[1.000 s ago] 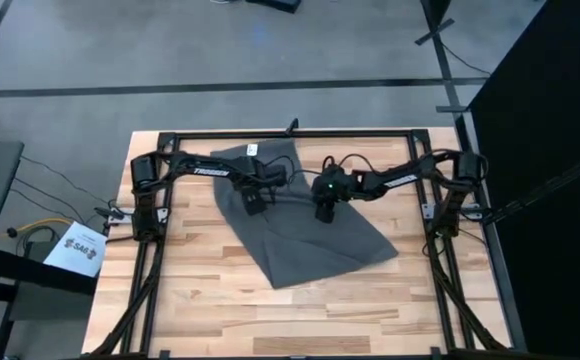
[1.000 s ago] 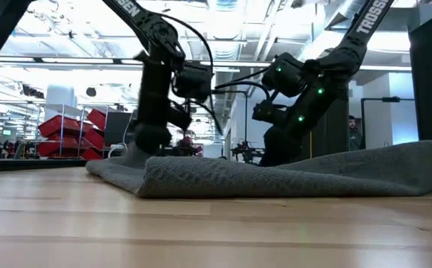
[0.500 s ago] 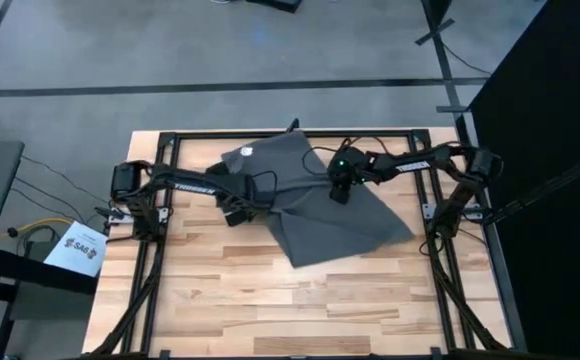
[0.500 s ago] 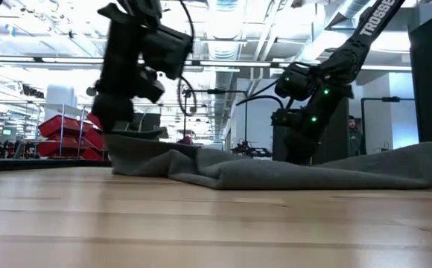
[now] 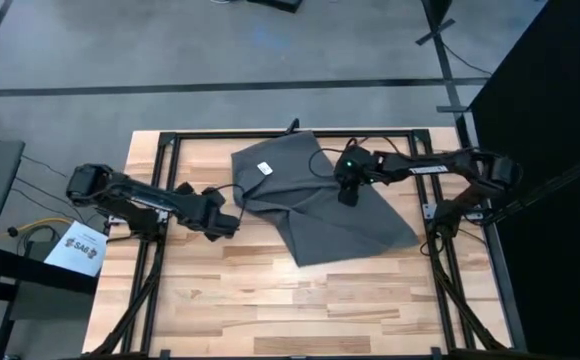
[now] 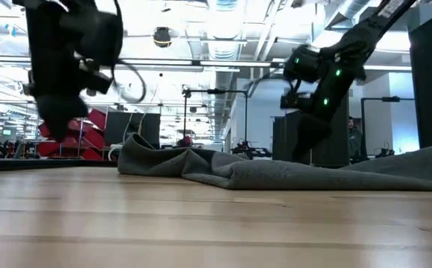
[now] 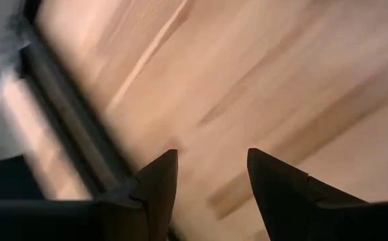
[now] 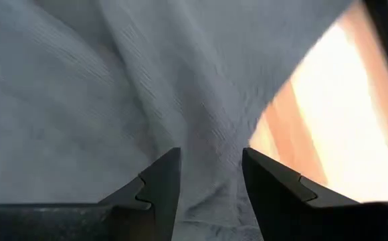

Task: Roll towel
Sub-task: Roll the gray towel

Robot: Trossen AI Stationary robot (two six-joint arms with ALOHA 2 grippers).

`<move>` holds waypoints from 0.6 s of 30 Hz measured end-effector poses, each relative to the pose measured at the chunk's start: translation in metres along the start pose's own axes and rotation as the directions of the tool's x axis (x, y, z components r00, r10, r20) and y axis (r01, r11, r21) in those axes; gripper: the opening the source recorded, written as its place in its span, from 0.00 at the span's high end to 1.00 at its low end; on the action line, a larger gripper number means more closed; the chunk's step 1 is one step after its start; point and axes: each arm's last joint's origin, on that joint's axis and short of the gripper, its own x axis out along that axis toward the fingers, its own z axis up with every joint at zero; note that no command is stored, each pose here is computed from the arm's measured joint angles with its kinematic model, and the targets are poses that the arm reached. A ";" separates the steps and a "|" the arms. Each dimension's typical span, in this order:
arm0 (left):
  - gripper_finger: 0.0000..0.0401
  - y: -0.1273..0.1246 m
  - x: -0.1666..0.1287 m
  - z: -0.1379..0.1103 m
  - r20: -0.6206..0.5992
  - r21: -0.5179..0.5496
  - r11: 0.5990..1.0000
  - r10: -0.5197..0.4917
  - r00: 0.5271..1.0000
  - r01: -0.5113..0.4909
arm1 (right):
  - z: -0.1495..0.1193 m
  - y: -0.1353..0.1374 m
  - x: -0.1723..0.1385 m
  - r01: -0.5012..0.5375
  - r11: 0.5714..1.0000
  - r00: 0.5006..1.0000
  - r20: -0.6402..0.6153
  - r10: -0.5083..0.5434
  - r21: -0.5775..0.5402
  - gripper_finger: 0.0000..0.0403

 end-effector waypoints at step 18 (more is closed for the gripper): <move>0.67 -0.030 0.023 0.076 0.301 0.004 0.964 -0.254 0.919 0.265 | 0.006 0.088 0.016 -0.241 0.970 0.971 0.006 0.241 -0.018 0.63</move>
